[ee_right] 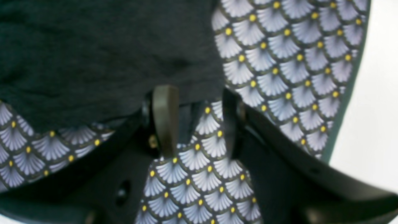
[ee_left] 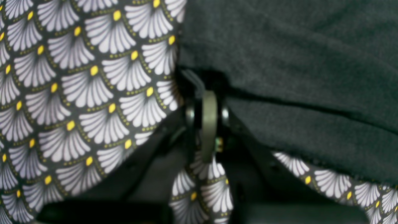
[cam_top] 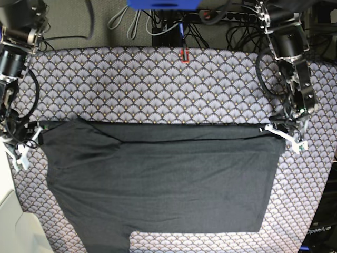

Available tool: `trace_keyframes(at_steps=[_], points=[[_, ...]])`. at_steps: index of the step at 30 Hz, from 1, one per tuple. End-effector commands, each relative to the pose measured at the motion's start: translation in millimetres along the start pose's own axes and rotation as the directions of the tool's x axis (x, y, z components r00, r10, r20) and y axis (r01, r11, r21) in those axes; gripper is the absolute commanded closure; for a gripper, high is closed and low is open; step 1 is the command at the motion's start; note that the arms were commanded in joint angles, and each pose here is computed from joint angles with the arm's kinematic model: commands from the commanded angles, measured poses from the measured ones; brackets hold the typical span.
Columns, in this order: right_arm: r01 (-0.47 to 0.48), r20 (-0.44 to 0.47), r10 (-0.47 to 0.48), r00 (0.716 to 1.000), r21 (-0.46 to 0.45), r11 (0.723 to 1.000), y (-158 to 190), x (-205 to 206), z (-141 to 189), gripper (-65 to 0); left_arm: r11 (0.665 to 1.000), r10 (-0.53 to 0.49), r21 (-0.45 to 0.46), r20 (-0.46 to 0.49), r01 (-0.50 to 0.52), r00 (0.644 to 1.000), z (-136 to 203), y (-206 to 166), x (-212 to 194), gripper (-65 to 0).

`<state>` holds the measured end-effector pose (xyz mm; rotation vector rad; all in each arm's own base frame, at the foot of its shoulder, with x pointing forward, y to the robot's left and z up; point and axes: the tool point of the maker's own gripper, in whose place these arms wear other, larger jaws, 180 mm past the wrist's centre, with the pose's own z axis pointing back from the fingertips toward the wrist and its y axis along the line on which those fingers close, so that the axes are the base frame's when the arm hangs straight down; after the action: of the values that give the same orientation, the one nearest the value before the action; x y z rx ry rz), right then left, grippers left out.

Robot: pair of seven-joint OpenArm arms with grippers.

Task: Fold the T-shirt properly
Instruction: 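Hold the folded collar edge with both grippers, adjusting the right gripper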

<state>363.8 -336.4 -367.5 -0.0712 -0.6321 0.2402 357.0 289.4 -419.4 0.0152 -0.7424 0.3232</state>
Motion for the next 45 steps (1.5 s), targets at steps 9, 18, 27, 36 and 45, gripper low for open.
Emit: trace_keyframes(at_steps=[9,18,27,36,45], points=[[-0.009,0.054,0.01,0.998,-0.029,1.0,-13,19,10,-25.2,1.0,-0.009,0.006,0.058,0.008,0.998,5,3,22,-0.6],[0.07,0.046,-0.068,0.997,-0.043,0.997,-23,-4,13,-25.2,1.0,-0.009,0.007,0.056,0.008,0.998,5,3,22,-0.6],[0.086,0.013,-0.086,0.996,-0.001,0.996,-1,-23,2,-25.2,1.0,-0.008,0.006,0.059,0.008,0.998,5,3,23,-0.5],[0.087,0.013,-0.087,0.996,0.012,0.996,6,-23,-1,-25.2,1.0,-0.008,0.005,0.061,0.008,0.998,5,2,24,-0.5],[0.097,0.0,-0.097,0.995,0.041,0.994,21,-31,-7,-25.2,1.0,-0.008,0.005,0.061,0.008,0.998,5,2,24,-0.5]])
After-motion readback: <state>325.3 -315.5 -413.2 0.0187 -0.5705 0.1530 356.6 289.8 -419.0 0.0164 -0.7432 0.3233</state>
